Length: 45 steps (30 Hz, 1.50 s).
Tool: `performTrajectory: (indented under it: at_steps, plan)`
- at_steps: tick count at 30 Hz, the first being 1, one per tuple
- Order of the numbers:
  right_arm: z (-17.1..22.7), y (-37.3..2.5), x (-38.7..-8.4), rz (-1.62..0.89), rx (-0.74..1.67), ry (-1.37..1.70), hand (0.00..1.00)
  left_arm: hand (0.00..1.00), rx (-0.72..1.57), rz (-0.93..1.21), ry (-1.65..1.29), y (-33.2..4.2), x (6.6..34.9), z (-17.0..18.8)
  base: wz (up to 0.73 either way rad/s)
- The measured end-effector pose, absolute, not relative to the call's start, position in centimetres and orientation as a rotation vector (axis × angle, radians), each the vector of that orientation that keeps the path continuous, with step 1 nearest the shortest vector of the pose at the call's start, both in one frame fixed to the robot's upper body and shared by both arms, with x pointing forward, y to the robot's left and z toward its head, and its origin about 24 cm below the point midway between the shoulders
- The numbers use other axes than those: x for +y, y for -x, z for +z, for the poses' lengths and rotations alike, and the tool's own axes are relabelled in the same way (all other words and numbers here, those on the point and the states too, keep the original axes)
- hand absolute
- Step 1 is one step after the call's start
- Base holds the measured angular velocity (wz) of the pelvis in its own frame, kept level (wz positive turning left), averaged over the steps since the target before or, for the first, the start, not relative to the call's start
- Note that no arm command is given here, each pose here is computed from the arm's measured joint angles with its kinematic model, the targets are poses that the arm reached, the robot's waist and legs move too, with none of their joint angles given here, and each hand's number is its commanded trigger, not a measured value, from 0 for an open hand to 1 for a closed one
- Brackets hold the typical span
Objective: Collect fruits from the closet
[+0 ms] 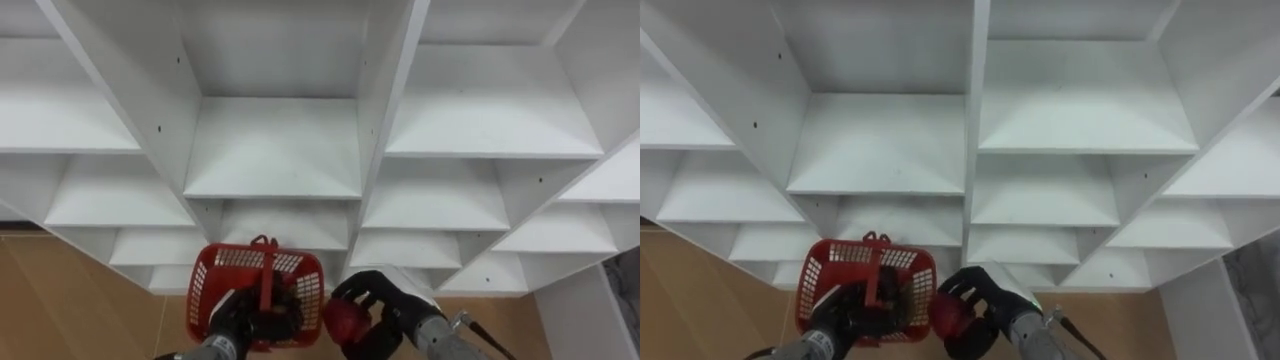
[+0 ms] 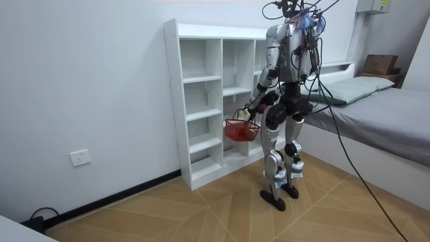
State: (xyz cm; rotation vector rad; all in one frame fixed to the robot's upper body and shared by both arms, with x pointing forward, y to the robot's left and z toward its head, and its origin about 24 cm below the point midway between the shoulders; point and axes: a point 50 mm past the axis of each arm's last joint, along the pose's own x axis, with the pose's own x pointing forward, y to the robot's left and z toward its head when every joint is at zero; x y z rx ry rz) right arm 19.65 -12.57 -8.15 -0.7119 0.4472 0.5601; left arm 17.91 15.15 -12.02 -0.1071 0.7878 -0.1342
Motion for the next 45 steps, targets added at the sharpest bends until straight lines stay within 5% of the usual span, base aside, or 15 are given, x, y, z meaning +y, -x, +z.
performTrajectory:
  at_steps: [45]
  plan:
    - [-8.2,-22.3,-11.4,0.500,0.431,0.668,1.00,1.00,0.777,-0.413,-0.106,-17.8,12.8,-12.0,0.02]
